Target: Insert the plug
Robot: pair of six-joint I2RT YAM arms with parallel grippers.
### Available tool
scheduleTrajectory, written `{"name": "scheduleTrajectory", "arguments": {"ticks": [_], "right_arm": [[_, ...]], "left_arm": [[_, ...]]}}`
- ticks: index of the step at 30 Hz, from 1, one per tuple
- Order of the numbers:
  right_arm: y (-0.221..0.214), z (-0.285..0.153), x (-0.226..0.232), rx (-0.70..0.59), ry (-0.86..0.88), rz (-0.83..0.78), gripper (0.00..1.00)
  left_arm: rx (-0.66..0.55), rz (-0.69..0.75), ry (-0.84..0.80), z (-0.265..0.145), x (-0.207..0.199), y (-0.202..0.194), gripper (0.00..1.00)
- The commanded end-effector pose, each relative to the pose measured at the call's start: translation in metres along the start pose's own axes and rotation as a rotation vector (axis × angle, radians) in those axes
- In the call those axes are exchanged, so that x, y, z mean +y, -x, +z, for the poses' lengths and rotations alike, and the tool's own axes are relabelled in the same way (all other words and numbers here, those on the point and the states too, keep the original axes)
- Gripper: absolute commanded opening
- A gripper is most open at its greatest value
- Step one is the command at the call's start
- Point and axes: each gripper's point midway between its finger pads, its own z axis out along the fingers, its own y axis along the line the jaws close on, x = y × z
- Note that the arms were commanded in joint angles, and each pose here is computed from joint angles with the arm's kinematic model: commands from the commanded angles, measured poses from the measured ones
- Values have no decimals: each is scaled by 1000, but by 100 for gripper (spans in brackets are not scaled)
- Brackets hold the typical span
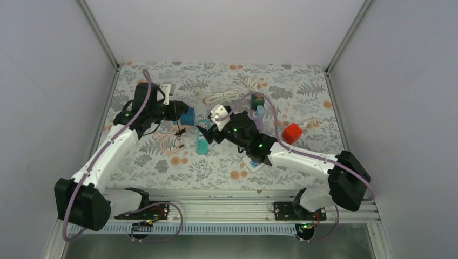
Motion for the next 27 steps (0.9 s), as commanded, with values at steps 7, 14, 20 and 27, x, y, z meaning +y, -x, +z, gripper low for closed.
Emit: {"name": "scheduleTrajectory", "arguments": {"ticks": [7,14,20,27], "right_arm": [[-36,-48,-70,56,-274,510,97],[-35,-76,-94,0,-340,563,99],[-46,-80,-99,25,-358,549,98],[-53,-89,-105,24,-380,548,99]], "left_arm": [[118,-24,300,35,53,-16,8],[190,0,375,41,55,-11,8],[236,34,410,56,54,-7,8],[312,50,428,75,58,-14,8]]}}
